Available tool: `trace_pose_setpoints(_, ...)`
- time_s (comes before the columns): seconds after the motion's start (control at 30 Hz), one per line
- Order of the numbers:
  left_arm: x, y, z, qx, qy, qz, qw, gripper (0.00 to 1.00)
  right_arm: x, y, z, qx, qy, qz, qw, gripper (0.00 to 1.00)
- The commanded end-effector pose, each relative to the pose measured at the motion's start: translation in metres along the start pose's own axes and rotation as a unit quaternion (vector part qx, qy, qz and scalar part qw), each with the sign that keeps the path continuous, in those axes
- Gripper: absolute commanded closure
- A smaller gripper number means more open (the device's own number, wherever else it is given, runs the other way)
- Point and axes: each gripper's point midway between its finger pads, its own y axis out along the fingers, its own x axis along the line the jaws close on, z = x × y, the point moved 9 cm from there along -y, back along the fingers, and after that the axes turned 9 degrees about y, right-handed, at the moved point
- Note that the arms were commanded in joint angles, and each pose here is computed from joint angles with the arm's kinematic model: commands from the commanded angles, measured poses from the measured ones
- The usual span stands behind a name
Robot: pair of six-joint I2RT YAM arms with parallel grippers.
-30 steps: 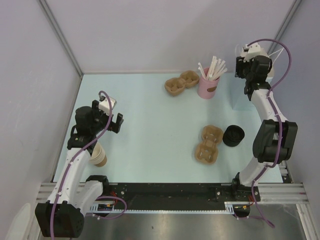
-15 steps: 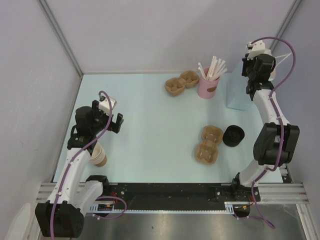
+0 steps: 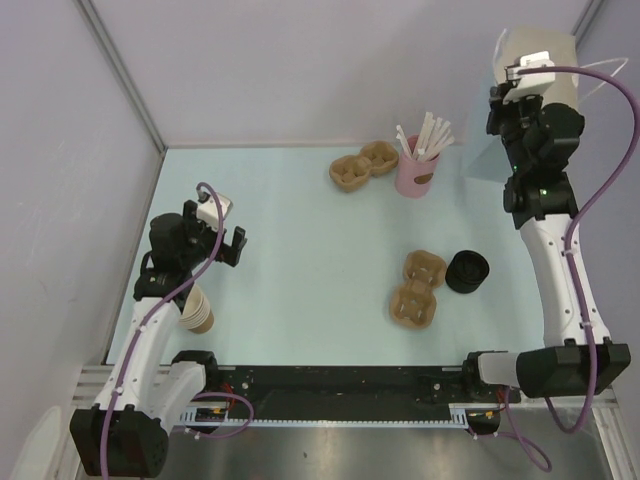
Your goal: Pack the takeout coffee
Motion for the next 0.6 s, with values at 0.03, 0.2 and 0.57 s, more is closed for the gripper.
trace_pose_setpoints(0.03,0.008,-0.005,-0.017,-0.027,0.010,-0.015,0.999,0.01,0.047,-0.031,-0.043,0.000,0.000,-0.104,0.995,1.00)
trace_pose_setpoints(0.2,0.012,-0.006,-0.016,-0.022,0.006,-0.034,0.999,0.01,0.091,-0.060,-0.083,-0.007,0.018,-0.243,0.970,1.00)
trace_pose_setpoints(0.57,0.019,-0.007,-0.016,-0.018,-0.001,-0.078,0.997,0.00,0.176,-0.082,-0.088,0.032,0.051,-0.418,0.906,1.00)
